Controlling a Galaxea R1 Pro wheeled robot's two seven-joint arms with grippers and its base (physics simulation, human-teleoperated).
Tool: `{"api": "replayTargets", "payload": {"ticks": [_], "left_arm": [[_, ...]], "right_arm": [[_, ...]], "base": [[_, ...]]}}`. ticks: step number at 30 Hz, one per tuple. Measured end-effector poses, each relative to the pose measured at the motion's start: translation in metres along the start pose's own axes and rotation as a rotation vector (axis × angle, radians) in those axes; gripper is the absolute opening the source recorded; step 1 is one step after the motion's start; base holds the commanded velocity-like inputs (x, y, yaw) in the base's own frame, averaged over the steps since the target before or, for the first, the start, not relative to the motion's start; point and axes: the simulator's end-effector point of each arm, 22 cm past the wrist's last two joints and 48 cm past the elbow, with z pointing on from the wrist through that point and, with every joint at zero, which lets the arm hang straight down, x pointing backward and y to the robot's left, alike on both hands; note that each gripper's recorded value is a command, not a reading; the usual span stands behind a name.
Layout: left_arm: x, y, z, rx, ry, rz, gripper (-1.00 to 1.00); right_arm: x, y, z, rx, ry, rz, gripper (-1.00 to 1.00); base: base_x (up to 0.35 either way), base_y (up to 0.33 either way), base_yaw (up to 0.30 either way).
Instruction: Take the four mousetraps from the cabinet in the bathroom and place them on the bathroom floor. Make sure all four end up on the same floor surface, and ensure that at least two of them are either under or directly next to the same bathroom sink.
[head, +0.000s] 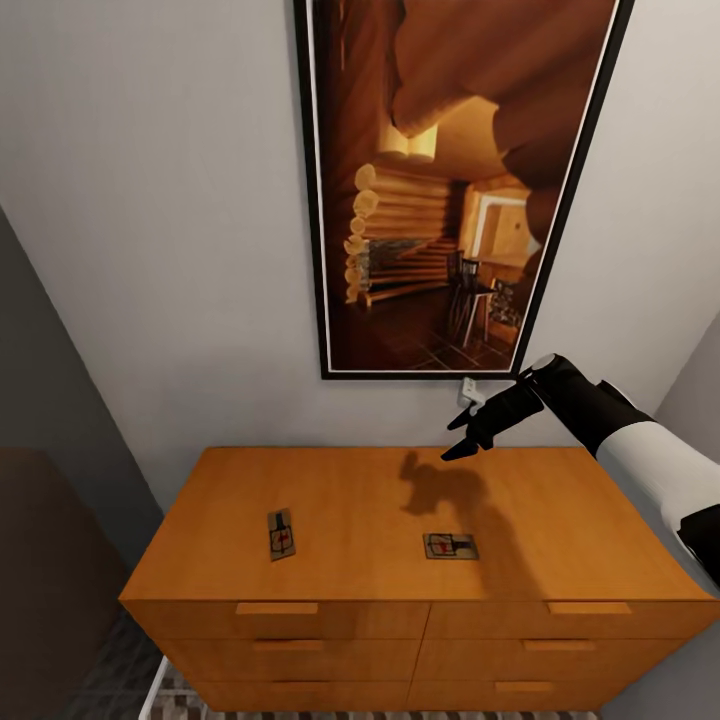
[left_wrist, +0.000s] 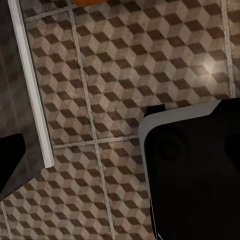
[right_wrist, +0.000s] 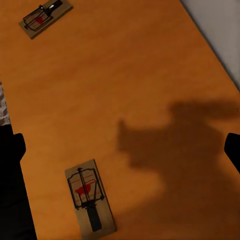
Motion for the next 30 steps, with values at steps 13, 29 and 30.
{"api": "replayTargets", "payload": {"ticks": [13, 29, 30], "left_arm": [[0.003, -0.001, 0.000, 0.001, 0.004, 0.000, 1.00], [0.005, -0.001, -0.001, 0.003, 0.008, 0.001, 1.00], [0.006, -0.002, -0.001, 0.003, 0.008, 0.001, 1.00]], "right_arm": [[0.028, -0.005, 0.007, -0.013, 0.024, 0.094, 1.00], [0.030, -0.006, 0.009, -0.014, 0.025, 0.101, 1.00], [0.030, -0.006, 0.009, -0.013, 0.025, 0.101, 1.00]], "base": [[0.000, 0.000, 0.000], [-0.174, 0.000, 0.000], [-0.203, 0.000, 0.000]]}}
